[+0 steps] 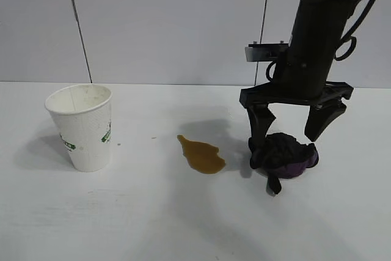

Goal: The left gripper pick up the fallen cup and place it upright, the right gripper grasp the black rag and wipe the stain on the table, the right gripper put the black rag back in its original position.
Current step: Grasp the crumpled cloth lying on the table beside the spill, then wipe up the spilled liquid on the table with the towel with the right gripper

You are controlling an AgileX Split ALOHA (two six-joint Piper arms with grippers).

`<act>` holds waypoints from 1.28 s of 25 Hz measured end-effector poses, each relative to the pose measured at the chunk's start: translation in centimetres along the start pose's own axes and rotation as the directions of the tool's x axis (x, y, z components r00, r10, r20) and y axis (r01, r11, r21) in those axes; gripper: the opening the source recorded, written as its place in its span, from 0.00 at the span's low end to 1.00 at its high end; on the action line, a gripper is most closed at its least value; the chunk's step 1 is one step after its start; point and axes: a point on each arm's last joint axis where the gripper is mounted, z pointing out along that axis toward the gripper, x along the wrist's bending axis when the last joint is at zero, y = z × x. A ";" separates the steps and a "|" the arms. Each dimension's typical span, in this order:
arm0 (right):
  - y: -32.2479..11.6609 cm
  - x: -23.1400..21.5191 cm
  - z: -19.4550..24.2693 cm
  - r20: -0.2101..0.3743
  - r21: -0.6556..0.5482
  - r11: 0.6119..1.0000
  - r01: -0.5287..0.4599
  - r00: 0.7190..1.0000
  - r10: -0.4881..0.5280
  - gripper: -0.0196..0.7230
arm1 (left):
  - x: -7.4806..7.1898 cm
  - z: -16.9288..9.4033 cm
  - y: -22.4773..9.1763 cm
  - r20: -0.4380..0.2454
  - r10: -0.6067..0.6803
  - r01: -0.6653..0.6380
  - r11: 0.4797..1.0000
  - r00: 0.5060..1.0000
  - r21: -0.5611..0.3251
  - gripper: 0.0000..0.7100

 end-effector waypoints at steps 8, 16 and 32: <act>0.1 -0.1 0.8 0.006 0.007 0.999 -0.032 0.999 0.032 0.16 | 0.0 0.0 0.0 0.000 0.000 0.000 1.000 1.000 0.000 0.93; 0.4 0.1 -1.7 -0.011 -0.056 0.998 -0.042 0.999 0.041 0.07 | 0.0 0.0 0.0 -0.002 0.001 -0.001 1.000 1.000 0.000 0.93; 0.3 8.4 -8.2 -0.224 -0.300 0.953 0.026 0.970 -0.097 0.07 | 0.0 0.0 0.0 -0.002 0.001 -0.001 1.000 1.000 0.000 0.93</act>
